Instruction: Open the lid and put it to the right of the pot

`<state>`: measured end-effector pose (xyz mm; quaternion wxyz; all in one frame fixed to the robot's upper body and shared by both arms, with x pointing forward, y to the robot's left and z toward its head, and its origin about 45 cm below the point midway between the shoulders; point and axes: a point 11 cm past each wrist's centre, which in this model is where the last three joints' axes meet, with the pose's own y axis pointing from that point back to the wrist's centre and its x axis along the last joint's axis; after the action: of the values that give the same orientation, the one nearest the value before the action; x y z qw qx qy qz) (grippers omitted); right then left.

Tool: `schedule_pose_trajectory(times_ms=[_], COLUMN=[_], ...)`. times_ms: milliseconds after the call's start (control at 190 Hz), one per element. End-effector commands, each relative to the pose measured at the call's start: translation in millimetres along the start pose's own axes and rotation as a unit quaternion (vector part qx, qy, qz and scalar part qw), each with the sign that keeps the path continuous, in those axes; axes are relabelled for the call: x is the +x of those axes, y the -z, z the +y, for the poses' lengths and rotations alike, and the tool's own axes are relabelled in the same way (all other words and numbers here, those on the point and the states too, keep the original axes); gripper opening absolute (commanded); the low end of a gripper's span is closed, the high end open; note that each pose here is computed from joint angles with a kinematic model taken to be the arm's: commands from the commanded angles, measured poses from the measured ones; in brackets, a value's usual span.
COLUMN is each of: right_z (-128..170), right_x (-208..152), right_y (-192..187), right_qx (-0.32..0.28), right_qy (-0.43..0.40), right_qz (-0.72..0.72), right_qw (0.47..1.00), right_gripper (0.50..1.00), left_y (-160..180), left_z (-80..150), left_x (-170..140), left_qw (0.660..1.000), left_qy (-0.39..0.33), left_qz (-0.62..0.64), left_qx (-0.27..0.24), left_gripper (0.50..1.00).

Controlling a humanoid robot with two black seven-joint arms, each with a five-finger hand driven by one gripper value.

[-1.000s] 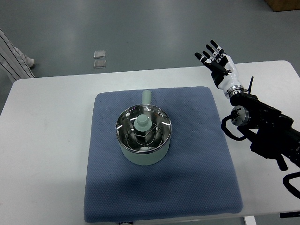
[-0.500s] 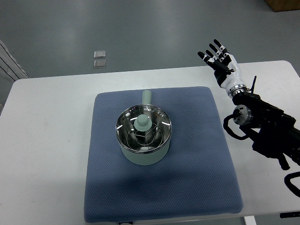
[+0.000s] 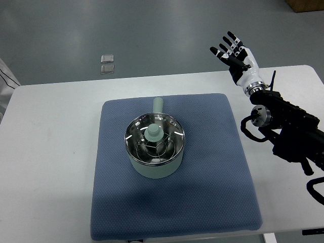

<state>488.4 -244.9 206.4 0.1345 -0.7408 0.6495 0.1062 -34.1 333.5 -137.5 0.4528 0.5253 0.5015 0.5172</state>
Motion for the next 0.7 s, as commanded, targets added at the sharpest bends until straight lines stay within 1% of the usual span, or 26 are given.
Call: schedule_pose_trajectory(times_ms=[0,63,189,379,473,526,531,610,658,663,694], right_z=[-9,-14,-21,-25,-21,-21,-18,-13,-13,-7,-4], right_x=[-11,-12,-28,-61,-82,-82,-95,-119,-119,-136,-146], right_y=[16,30,53,94,101,101,106,110,110,115,118], right_qx=[0.009,0.017,0.027,0.051,0.054,0.054,0.059,0.065,0.065,0.073,0.078], right_qy=[0.043,0.067,0.137,0.244,0.302,0.302,0.336,0.386,0.386,0.421,0.439], right_qz=[0.061,0.109,0.193,0.309,0.365,0.365,0.404,0.451,0.451,0.475,0.487], right_qw=[0.997,0.992,0.971,0.918,0.879,0.879,0.849,0.802,0.802,0.769,0.751], right_gripper=[0.928,0.928,0.928,0.928,0.928,0.928,0.928,0.928,0.928,0.928,0.928], left_y=[0,0,0,0,0,0,0,0,0,0,0], left_z=[0,0,0,0,0,0,0,0,0,0,0], left_x=[0,0,0,0,0,0,0,0,0,0,0], left_qw=[1.000,1.000,1.000,1.000,1.000,1.000,1.000,1.000,1.000,1.000,1.000], left_qy=[0.000,0.001,0.000,0.000,0.000,0.000,0.000,0.000,0.000,0.000,0.000], left_qz=[0.000,0.000,0.000,0.000,0.000,0.000,0.000,0.000,0.000,0.000,0.000], left_qx=[0.000,0.000,0.000,0.000,0.000,0.000,0.000,0.000,0.000,0.000,0.000], left_gripper=[1.000,1.000,1.000,1.000,1.000,1.000,1.000,1.000,1.000,1.000,1.000])
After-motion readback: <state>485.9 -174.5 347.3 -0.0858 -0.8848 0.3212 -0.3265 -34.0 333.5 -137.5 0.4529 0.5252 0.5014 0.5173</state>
